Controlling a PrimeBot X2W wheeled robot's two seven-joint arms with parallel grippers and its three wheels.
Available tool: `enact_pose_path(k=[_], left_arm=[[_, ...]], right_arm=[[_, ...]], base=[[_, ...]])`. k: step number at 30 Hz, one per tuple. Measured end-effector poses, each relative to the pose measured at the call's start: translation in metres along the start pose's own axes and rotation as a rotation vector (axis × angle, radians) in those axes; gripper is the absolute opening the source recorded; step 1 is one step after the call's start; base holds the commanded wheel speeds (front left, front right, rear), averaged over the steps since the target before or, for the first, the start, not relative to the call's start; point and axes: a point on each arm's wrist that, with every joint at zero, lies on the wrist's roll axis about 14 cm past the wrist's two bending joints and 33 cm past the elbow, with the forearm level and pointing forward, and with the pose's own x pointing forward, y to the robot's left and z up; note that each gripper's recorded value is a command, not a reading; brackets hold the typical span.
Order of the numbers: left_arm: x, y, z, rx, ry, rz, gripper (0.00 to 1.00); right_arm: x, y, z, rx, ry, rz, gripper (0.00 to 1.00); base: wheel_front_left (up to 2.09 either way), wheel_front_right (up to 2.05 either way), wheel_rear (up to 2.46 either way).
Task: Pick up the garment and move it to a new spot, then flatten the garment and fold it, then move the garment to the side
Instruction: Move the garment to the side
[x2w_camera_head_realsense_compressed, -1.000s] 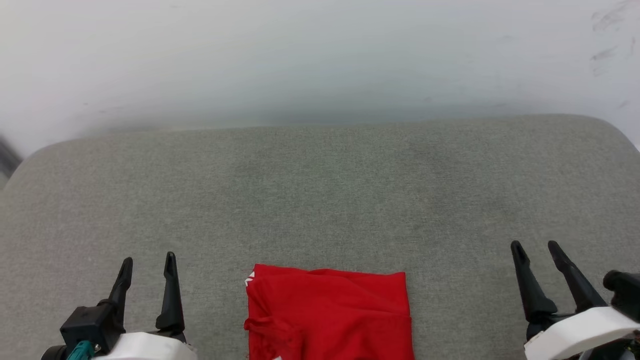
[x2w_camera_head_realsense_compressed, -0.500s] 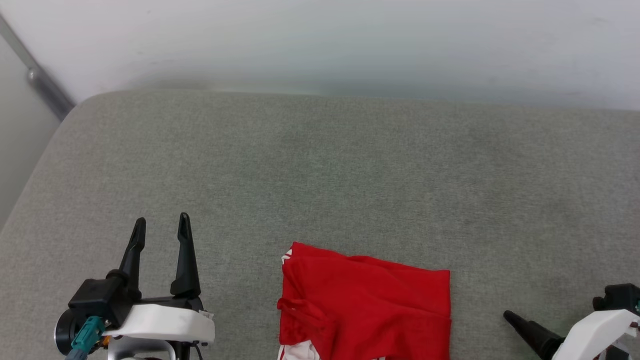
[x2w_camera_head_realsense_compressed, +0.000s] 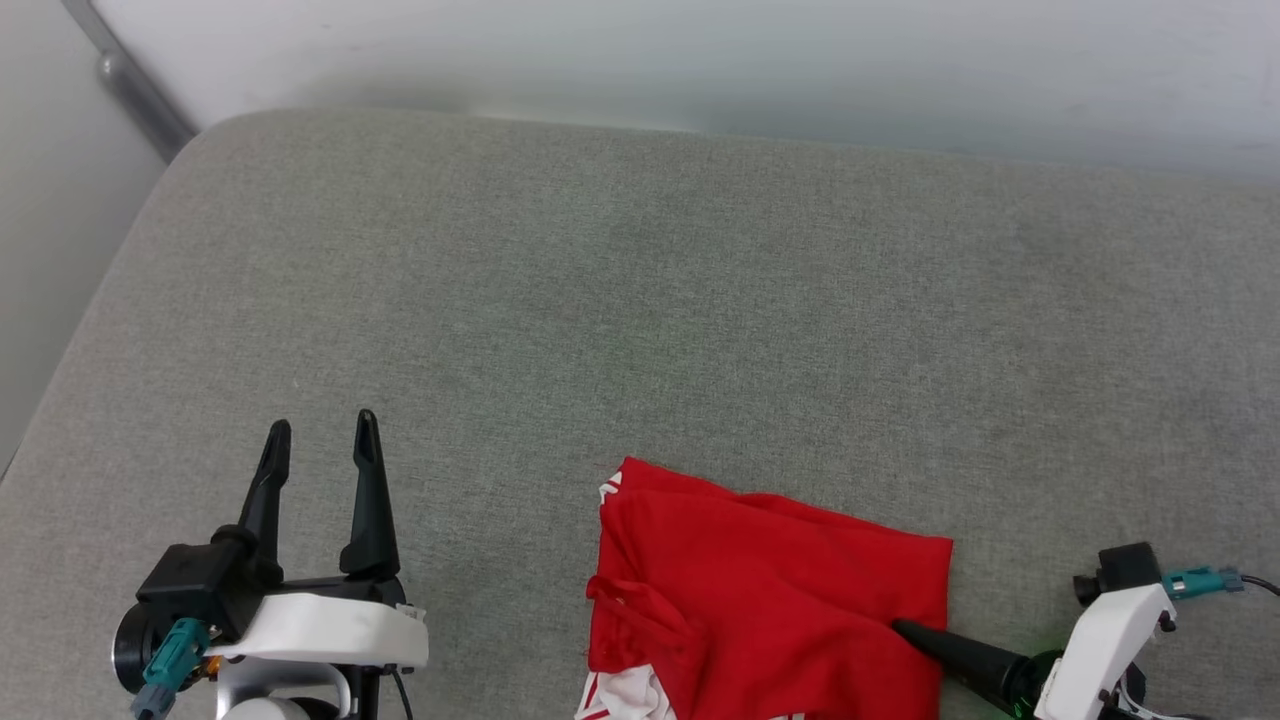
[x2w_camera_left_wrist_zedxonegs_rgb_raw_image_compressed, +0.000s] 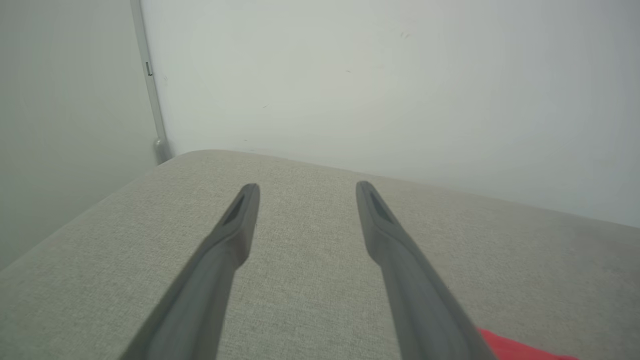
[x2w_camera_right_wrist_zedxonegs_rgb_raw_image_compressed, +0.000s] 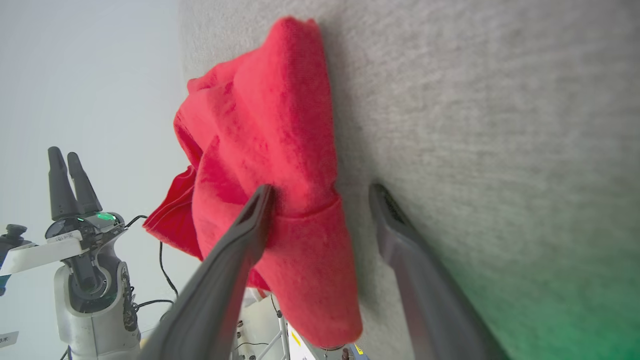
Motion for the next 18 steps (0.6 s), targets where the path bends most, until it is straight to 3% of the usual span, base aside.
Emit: enact_pose_path(k=[1,5,9,13,18], left_arm=[[0.001,0.000,-0.001,0.003,0.001,-0.004,1.00],[0.001,-0.004,-0.001,-0.001,-0.004,-0.021,1.00],[0.001,-0.009,0.003,0.001,-0.018,-0.045,1.00],[0.002,-0.016,0.004,0.005,-0.024,-0.076,1.00],[0.008,-0.042,0.002,-0.009,-0.022,-0.153,1.00]], right_arm=[[0.004,0.008,-0.005,0.000,0.021,0.026,0.00],[0.007,0.025,-0.013,-0.021,0.029,0.065,0.00],[-0.004,0.032,-0.001,-0.149,-0.037,0.033,0.00],[-0.027,0.022,0.022,-0.342,-0.135,-0.091,0.00],[-0.071,-0.013,0.046,-0.547,-0.212,-0.334,0.00]], base=[[0.00,0.00,0.00],[0.00,0.00,0.00],[0.00,0.00,0.00],[0.00,0.00,0.00],[0.00,0.00,0.00]])
